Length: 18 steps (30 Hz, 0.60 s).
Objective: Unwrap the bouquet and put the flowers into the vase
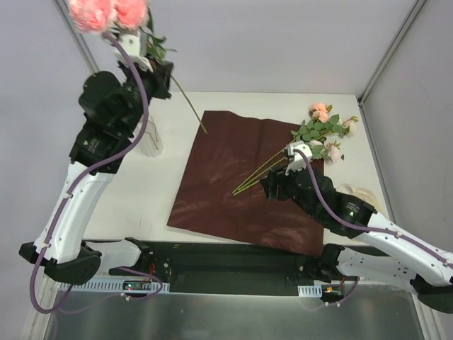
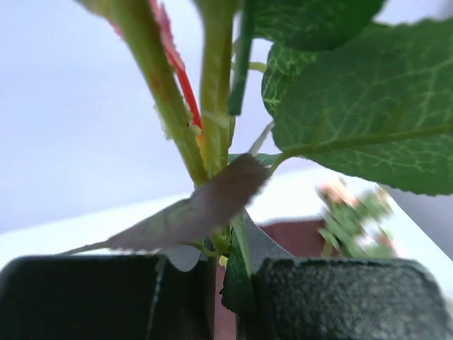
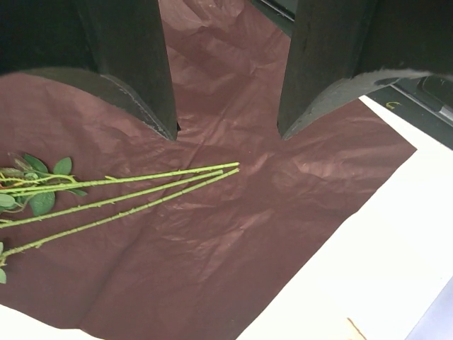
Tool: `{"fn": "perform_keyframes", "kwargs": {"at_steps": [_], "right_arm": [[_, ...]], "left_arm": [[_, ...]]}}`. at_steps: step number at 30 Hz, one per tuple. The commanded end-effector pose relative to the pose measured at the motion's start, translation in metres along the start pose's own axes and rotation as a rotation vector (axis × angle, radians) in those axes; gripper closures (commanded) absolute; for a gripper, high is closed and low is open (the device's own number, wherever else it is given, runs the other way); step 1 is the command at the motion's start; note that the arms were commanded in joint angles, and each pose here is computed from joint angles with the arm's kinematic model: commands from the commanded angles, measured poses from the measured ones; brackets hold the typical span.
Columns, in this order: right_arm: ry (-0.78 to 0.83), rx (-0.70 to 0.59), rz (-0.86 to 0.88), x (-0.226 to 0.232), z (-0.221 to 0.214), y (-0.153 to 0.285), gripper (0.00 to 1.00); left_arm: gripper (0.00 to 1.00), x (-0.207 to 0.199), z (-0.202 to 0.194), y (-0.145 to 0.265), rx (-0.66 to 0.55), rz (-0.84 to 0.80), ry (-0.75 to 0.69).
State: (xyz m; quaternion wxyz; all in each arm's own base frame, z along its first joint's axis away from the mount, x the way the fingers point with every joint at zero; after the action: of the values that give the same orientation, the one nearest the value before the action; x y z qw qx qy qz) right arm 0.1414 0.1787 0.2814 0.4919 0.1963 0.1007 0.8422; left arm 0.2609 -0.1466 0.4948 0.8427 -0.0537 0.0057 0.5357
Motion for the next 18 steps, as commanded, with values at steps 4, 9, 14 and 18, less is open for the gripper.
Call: {"fn": "perform_keyframes", "kwargs": {"at_steps": [4,9,14,18], "right_arm": [[-0.036,-0.020,-0.080,-0.013,0.004,0.013,0.39],[-0.046,-0.021,-0.099,-0.017,0.002,0.016,0.39],[-0.046,-0.023,-0.110,-0.018,0.004,0.017,0.39],[-0.040,-0.019,-0.117,-0.018,0.003,0.016,0.39]], "left_arm": [[1.00,0.084,0.089,0.006,-0.205,0.450,-0.189],[1.00,0.119,0.105,0.002,-0.229,0.581,-0.215],[1.00,0.138,0.102,-0.001,-0.226,0.608,-0.191],[1.00,0.143,0.095,-0.001,-0.204,0.624,-0.196]]}}
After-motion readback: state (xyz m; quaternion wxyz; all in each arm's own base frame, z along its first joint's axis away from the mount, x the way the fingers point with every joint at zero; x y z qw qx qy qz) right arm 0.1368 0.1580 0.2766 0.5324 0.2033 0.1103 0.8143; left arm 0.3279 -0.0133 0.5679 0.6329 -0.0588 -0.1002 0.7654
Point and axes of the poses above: each gripper's point midway between its finger pads, its own y axis back along the fingers, its own x axis along the line the jaws close on, z = x × y, the point moved 7 cm from there along y, back along the fingers, and after that the axes turned 4 degrees about -y, right-handed, at the moved point
